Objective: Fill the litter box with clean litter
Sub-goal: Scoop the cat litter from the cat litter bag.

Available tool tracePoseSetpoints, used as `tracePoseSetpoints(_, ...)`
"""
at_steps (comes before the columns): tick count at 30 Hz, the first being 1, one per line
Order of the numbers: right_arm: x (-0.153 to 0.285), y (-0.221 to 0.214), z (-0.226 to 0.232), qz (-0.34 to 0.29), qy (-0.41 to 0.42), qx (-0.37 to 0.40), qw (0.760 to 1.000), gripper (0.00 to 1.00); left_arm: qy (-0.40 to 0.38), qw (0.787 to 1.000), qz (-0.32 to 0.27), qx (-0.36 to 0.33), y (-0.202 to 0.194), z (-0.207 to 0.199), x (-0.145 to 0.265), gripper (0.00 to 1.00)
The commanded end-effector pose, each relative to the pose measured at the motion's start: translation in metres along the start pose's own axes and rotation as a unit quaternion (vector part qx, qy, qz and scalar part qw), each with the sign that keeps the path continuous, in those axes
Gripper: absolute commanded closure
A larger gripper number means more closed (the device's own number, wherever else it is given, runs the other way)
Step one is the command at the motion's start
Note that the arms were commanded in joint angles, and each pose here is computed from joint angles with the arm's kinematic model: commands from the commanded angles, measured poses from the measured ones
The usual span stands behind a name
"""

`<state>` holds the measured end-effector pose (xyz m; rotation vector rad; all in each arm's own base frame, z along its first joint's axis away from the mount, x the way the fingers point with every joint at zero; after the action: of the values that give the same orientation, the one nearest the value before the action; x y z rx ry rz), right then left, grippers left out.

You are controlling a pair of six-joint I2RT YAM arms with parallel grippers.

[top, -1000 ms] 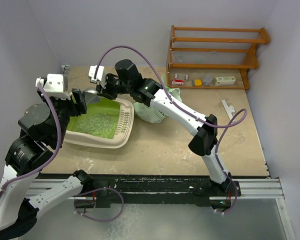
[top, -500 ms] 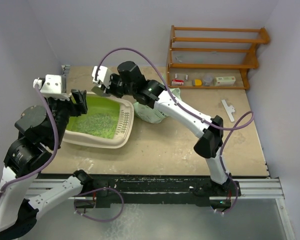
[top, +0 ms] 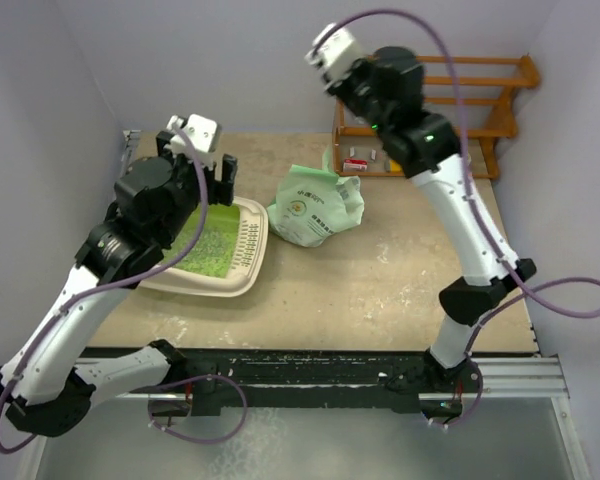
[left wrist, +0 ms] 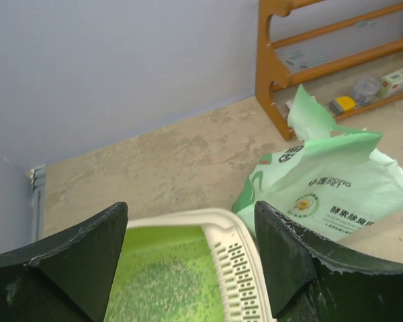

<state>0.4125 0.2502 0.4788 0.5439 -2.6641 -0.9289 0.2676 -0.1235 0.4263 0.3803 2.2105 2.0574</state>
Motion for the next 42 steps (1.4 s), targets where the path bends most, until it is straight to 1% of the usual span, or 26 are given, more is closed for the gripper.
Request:
tracePoseSetpoints(1, 0.060, -0.051, -0.082, 0.085, -0.093, -0.027, 0.992, 1.00, -0.083, 0.996, -0.035, -0.028, 0.033, -0.038, -0.028, 0.24)
tracePoseSetpoints(3, 0.077, -0.080, -0.088, 0.125, -0.088, -0.047, 0.987, 1.00, -0.132, 0.990, -0.018, -0.055, 0.029, -0.061, -0.048, 0.20)
tracePoseSetpoints(7, 0.107, -0.122, -0.096, 0.183, -0.086, -0.085, 0.976, 1.00, -0.225, 0.969, 0.018, -0.104, 0.013, -0.100, -0.077, 0.19)
tracePoseSetpoints(8, 0.113, -0.132, -0.078, 0.197, -0.050, -0.128, 0.971, 1.00, -0.239, 0.964, 0.025, -0.115, 0.011, -0.106, -0.083, 0.19)
tracePoseSetpoints(10, 0.120, -0.149, -0.088, 0.213, -0.063, -0.135, 0.966, 1.00, -0.263, 0.954, 0.046, -0.135, 0.000, -0.117, -0.095, 0.19)
tracePoseSetpoints(11, 0.122, -0.152, -0.064, 0.207, -0.006, -0.190, 0.960, 1.00, -0.274, 0.949, 0.061, -0.143, -0.009, -0.122, -0.104, 0.19)
tracePoseSetpoints(13, 0.128, -0.162, -0.046, 0.207, 0.043, -0.256, 0.943, 1.00, -0.287, 0.941, 0.084, -0.158, -0.020, -0.127, -0.112, 0.19)
tracePoseSetpoints(16, 0.130, -0.172, -0.027, 0.201, 0.101, -0.325, 0.918, 1.00, -0.300, 0.931, 0.108, -0.175, -0.034, -0.132, -0.120, 0.19)
tracePoseSetpoints(18, 0.131, -0.175, -0.014, 0.196, 0.140, -0.368, 0.898, 1.00, -0.308, 0.926, 0.118, -0.182, -0.042, -0.134, -0.124, 0.19)
tracePoseSetpoints(20, 0.128, -0.176, -0.006, 0.188, 0.162, -0.394, 0.885, 1.00, -0.317, 0.922, 0.127, -0.183, -0.047, -0.137, -0.125, 0.18)
tracePoseSetpoints(26, 0.120, -0.164, -0.003, 0.150, 0.177, -0.426, 0.875, 1.00, -0.325, 0.915, 0.150, -0.185, -0.061, -0.138, -0.127, 0.18)
tracePoseSetpoints(30, 0.113, -0.155, -0.001, 0.127, 0.200, -0.444, 0.864, 1.00, -0.322, 0.911, 0.175, -0.187, -0.081, -0.138, -0.134, 0.18)
tracePoseSetpoints(33, 0.111, -0.156, 0.001, 0.130, 0.206, -0.449, 0.860, 1.00, -0.305, 0.915, 0.190, -0.186, -0.092, -0.134, -0.142, 0.18)
tracePoseSetpoints(36, 0.115, -0.163, 0.006, 0.146, 0.210, -0.433, 0.864, 1.00, -0.288, 0.918, 0.197, -0.189, -0.101, -0.130, -0.149, 0.19)
tracePoseSetpoints(39, 0.118, -0.170, 0.010, 0.162, 0.207, -0.421, 0.868, 1.00, -0.282, 0.917, 0.204, -0.192, -0.107, -0.129, -0.153, 0.22)
tracePoseSetpoints(42, 0.117, -0.172, 0.020, 0.162, 0.223, -0.425, 0.862, 1.00, -0.277, 0.918, 0.206, -0.197, -0.110, -0.128, -0.157, 0.31)
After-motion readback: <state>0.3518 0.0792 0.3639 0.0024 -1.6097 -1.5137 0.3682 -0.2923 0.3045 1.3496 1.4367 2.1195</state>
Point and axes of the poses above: each gripper's point midway between its finger pads, its own x axis back along the fingers, its own z axis along the line the jaws close on, y = z × x, the point moved 2 cm from there along x, back along the fingers, and after that the axes turned 12 degrees about x, right-handed, at the moved point
